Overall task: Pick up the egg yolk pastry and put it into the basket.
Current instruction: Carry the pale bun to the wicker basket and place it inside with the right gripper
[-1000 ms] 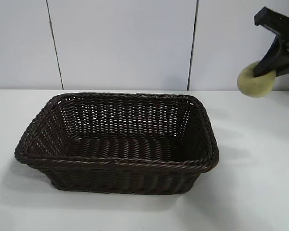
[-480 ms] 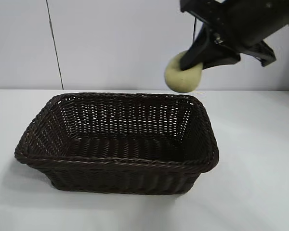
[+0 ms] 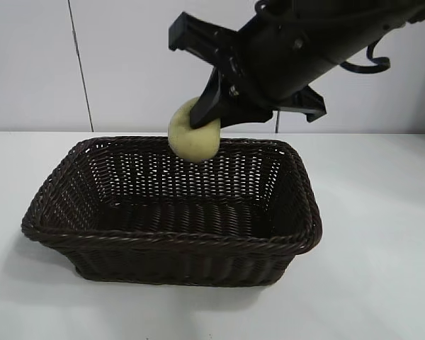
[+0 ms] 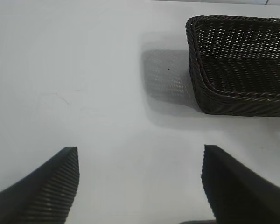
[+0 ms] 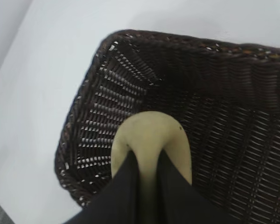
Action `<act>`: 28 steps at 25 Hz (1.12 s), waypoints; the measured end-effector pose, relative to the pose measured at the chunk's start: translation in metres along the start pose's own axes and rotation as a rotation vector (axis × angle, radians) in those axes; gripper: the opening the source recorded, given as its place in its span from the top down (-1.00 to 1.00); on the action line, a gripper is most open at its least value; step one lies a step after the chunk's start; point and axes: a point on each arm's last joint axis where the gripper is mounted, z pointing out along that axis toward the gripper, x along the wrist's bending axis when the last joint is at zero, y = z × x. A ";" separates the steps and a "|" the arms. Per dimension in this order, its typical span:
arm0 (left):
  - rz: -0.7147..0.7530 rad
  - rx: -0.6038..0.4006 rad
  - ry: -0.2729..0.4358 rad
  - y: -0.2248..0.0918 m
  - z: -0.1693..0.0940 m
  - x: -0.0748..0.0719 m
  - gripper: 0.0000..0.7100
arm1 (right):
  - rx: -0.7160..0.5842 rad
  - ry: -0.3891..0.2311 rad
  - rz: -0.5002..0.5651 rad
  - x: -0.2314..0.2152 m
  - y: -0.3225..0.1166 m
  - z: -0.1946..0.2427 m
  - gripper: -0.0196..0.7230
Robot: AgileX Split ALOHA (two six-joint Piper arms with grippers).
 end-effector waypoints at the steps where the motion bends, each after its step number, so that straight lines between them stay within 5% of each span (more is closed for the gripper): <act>1: 0.000 0.000 0.000 0.000 0.000 0.000 -0.51 | 0.006 -0.004 0.003 -0.001 -0.001 0.004 0.80; 13: 0.000 0.000 0.000 0.000 0.000 0.000 -0.51 | 0.040 0.035 0.002 0.005 0.034 0.061 0.80; 24: 0.000 0.000 0.000 0.000 0.000 0.000 -0.51 | 0.215 0.016 0.036 -0.013 0.006 0.108 0.79; 28: 0.000 0.000 0.000 0.000 0.000 0.000 -0.51 | 0.232 0.025 0.036 -0.012 0.005 0.108 0.38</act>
